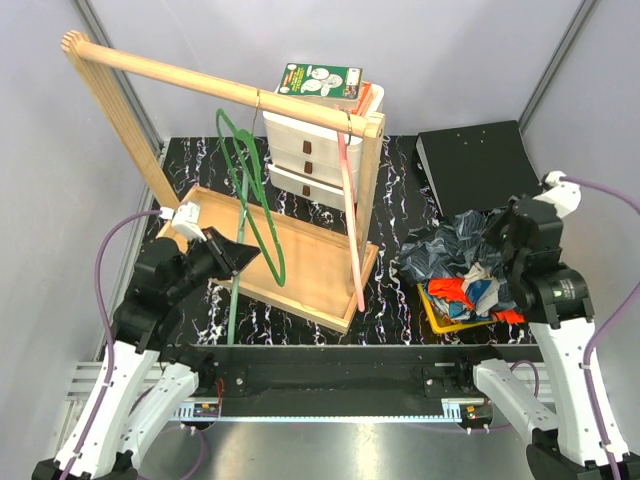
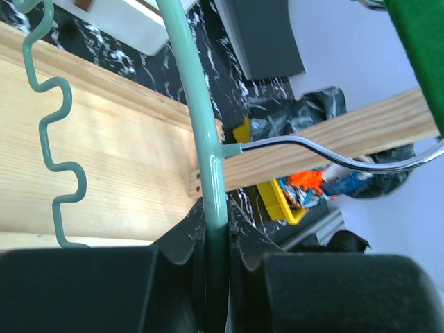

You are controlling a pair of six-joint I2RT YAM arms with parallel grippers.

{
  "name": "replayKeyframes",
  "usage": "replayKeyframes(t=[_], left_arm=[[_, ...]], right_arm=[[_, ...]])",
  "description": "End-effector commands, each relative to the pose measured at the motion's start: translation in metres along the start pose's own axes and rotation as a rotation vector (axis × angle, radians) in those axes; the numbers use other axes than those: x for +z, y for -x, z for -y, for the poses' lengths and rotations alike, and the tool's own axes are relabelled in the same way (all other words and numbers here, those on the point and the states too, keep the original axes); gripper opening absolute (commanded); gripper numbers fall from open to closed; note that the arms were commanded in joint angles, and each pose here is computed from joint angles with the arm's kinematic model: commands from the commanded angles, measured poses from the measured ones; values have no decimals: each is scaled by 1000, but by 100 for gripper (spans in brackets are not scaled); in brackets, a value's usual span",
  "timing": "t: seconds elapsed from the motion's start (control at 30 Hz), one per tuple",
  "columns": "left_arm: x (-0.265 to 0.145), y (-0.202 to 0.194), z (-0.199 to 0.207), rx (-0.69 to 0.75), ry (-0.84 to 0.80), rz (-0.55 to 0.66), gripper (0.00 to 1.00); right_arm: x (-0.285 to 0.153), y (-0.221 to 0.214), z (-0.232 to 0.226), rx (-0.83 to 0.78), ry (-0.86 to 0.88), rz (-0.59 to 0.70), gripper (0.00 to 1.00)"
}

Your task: Remove the shorts from the hanger

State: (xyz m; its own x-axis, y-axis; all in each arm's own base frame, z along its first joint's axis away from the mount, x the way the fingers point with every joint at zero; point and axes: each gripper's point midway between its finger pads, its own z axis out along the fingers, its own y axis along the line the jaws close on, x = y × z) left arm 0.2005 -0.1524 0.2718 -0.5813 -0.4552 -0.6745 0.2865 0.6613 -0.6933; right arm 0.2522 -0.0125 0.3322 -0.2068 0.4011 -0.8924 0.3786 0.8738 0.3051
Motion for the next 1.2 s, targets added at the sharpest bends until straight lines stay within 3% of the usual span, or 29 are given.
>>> replayKeyframes(t=[0.0,0.1,0.23,0.47,0.5,0.53,0.6,0.63,0.73,0.93,1.17], left_arm=[[-12,2,-23,2,143,35,0],[-15,4,-25,-11,155,58,0],[-7,-9,-28,-3,145,-17,0],[11,-19,-30,52,123,-135,0],[14,-19,-31,55,126,-145,0],[16,-18,-31,57,129,-149,0],[20,-17,-32,64,127,-157,0],[20,-15,-30,68,123,-157,0],[24,-8,-15,97,46,-142,0],[24,6,27,140,-147,-123,0],[20,24,48,151,-240,-74,0]], right_arm=[[11,-50,1,119,-13,-128,0],[24,-87,9,108,-65,-226,0],[33,-118,11,96,-83,-321,2],[31,-112,3,92,-40,-318,18],[29,-111,2,90,-31,-319,23],[28,-108,0,88,-17,-312,40],[26,-109,-4,80,7,-325,62],[25,-108,-5,74,16,-328,80],[22,-111,-7,61,38,-340,96],[20,-118,-6,45,53,-359,99],[17,-123,-4,32,63,-369,100]])
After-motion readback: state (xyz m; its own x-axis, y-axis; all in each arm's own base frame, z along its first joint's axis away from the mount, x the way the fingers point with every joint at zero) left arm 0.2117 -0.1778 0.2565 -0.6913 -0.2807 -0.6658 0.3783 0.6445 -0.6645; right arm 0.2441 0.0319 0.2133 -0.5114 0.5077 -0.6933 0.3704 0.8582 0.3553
